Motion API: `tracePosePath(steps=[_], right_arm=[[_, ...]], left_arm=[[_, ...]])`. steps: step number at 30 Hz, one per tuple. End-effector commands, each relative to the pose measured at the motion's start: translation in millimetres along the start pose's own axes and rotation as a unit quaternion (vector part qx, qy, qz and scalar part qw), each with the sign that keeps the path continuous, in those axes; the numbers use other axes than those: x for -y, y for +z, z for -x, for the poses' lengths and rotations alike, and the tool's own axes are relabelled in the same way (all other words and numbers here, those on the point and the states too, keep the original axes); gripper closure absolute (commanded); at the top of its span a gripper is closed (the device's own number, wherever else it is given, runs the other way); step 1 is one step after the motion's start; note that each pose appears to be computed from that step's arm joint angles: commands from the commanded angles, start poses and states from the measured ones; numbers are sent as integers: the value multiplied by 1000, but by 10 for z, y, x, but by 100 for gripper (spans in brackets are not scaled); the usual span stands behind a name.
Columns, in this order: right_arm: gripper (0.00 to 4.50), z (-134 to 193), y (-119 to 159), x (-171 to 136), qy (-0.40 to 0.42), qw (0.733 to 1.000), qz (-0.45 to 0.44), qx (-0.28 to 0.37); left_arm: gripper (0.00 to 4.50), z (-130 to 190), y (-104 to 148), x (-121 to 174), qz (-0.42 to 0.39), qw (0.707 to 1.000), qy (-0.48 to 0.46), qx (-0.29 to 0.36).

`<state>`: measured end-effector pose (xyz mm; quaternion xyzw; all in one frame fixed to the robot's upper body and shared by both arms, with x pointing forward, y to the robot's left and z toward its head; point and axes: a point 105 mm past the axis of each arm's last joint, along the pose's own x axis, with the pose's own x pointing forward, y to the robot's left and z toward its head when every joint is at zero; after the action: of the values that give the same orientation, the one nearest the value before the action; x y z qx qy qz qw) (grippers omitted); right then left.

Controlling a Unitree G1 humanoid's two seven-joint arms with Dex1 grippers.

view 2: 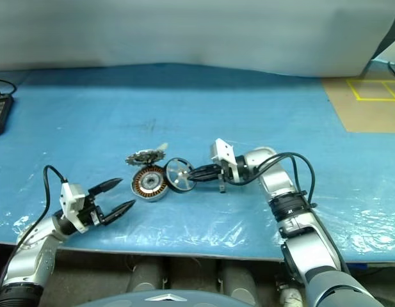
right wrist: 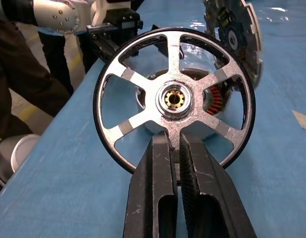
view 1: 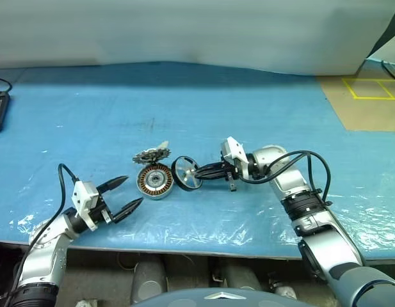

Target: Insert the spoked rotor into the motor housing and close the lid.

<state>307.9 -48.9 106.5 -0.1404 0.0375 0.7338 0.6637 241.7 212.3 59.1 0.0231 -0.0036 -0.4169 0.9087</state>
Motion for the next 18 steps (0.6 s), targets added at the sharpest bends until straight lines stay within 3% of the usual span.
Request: tracePosePath(steps=[1, 18], right_arm=[[445, -97, 196, 3, 28, 999, 29, 22], [445, -509, 344, 76, 66, 996, 36, 43]], left_arm=[[0, 51, 56, 24, -28, 1000, -9, 3], [0, 28, -23, 49, -34, 999, -3, -4]])
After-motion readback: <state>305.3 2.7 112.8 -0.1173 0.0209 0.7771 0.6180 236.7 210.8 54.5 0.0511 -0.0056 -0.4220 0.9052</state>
